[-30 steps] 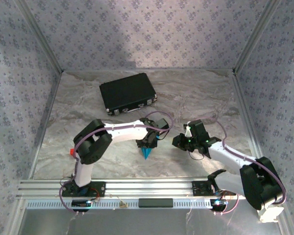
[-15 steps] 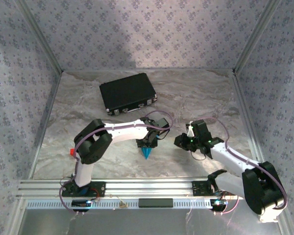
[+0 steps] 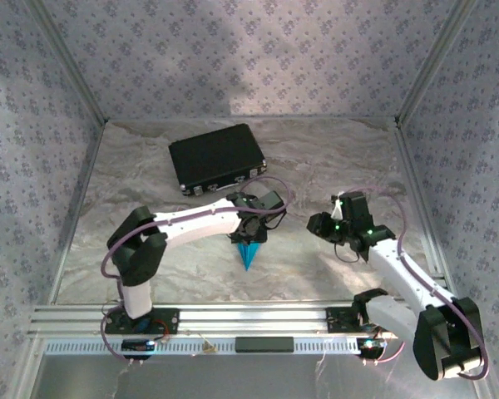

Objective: Fold a paper plane with a square sheet of paper (pick it up from the middle)
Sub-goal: Move the paper plane to the center of the table, then reset both arms

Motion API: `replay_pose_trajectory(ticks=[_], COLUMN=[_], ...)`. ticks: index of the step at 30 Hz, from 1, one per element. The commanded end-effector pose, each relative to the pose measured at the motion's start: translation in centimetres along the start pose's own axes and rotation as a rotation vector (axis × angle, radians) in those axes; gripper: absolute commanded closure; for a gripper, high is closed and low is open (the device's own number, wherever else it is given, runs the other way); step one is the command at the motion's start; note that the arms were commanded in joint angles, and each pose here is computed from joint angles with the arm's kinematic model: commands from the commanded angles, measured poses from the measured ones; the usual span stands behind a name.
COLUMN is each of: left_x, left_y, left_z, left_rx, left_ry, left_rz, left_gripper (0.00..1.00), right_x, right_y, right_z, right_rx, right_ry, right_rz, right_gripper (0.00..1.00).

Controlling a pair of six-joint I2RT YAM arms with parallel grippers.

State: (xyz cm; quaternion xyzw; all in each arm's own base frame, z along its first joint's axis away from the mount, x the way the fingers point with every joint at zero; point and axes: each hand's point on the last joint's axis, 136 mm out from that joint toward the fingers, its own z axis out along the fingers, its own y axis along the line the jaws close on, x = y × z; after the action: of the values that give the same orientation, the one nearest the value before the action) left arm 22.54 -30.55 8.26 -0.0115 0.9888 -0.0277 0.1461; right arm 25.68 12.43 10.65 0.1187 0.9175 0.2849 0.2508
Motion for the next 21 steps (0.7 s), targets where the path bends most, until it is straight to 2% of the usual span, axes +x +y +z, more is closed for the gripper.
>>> replay_pose_trajectory(ticks=[1,3,5,9,10,11,12,16,18,21], left_x=[-1.6,-2.7,-4.0,-6.5,-7.0,-8.0,-8.6,-10.5,-11.1,-11.6], left_y=[0.8,1.7,3.2,8.4,9.9,12.0,13.7,22.0,25.4,29.7], left_z=[-3.2,-4.5,-6.0,-7.9,-8.1,-8.3,-8.4,-9.1,-9.0,-8.0], left_rx=[0.021,0.024,0.022,-0.024,-0.021,-0.042,-0.060,-0.190,-0.238,-0.288], left_ry=[-0.092,-0.171,-0.267,-0.441,-0.464,-0.514,-0.540,-0.674,-0.719,-0.765], left_rz=[0.014,0.028,0.046,0.029,0.010,-0.029,-0.058,-0.194,-0.239,-0.317], left_gripper=[0.49,0.49,0.44,0.25,0.21,0.18,0.14,0.01,0.00,0.00], right_x=[-2.9,-4.9,-7.1,-10.4,-11.1,-11.7,-12.1,-13.1,-13.7,-14.4], right_y=[-1.0,-1.6,-2.8,-4.8,-5.2,-5.9,-6.4,-7.8,-8.8,-9.6], right_z=[-2.3,-3.7,-5.3,-7.1,-7.1,-6.8,-6.4,-3.5,-2.2,0.4], right_rx=[0.117,0.201,0.318,0.507,0.534,0.567,0.586,0.676,0.702,0.631], right_ry=[-0.107,-0.185,-0.278,-0.427,-0.465,-0.501,-0.524,-0.515,-0.514,-0.519], right_rz=[-0.059,-0.105,-0.124,-0.195,-0.216,-0.244,-0.276,-0.516,-0.551,-0.566], right_gripper=[0.63,0.53,0.44,0.34,0.27,0.12,0.08,0.08,0.08,0.08])
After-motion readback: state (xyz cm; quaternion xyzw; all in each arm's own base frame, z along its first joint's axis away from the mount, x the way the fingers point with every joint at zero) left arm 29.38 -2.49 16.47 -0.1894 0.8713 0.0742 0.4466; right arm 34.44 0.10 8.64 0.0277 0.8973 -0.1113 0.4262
